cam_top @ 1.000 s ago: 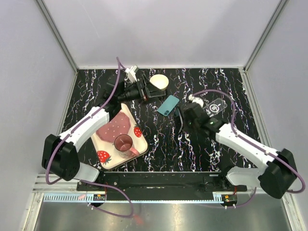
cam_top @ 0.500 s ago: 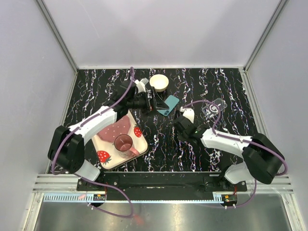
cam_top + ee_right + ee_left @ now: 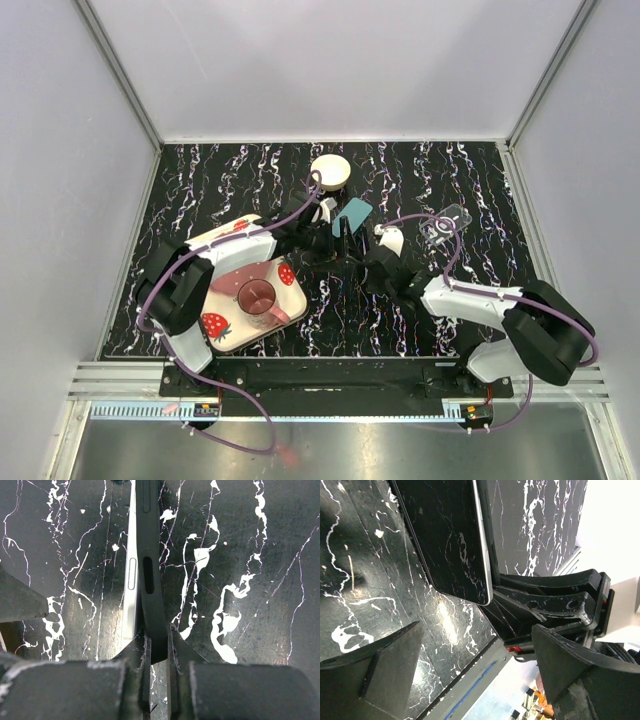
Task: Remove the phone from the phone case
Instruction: Remove the phone case from the phone.
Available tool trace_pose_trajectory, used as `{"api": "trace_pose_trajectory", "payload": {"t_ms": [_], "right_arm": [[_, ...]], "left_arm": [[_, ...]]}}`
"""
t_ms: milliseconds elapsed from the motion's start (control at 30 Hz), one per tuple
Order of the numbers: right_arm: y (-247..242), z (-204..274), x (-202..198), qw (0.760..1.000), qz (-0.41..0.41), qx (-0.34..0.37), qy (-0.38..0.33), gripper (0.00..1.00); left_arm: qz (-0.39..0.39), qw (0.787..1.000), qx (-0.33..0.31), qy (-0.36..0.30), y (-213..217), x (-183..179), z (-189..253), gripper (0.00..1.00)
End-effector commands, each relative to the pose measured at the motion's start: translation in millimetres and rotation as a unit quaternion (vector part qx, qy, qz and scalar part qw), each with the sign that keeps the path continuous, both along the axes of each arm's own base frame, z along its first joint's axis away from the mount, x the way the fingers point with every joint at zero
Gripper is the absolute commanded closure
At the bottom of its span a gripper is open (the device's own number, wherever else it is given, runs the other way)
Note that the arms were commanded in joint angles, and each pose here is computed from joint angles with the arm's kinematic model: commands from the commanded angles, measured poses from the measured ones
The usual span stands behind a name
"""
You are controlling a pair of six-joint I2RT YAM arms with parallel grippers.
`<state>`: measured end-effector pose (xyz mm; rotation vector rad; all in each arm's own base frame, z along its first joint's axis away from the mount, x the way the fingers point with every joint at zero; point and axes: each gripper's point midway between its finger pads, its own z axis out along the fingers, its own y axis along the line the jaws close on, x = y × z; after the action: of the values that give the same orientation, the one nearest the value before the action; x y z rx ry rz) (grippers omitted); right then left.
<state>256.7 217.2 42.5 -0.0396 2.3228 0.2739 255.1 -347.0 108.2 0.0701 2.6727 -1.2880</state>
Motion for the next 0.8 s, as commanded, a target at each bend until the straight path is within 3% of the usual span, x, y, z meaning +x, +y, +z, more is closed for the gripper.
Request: {"api": "trace_pose_trajectory", "payload": {"t_ms": [0,133,400,767], "right_arm": [[5.5,-14.7,-23.2,0.998,0.049,0.005,0.033,1.00],[2.8,-7.7,-23.7,0.999,0.047,0.010,0.022,1.00],[4.9,0.6,-22.2,0.999,0.048,0.012,0.022,1.00],[9.2,12.9,-14.0,0.999,0.046,0.006,0.013,1.00]], "left_arm": [[0.013,0.999,-0.004,-0.041,-5.6,18.8,8.1,0.09],[0.025,0.999,0.003,-0.043,-5.6,24.1,4.7,0.09],[0.036,0.997,0.031,-0.054,-9.5,34.5,1.9,0.18],[0.009,0.993,0.106,-0.058,-24.1,18.0,-19.4,0.32]]}}
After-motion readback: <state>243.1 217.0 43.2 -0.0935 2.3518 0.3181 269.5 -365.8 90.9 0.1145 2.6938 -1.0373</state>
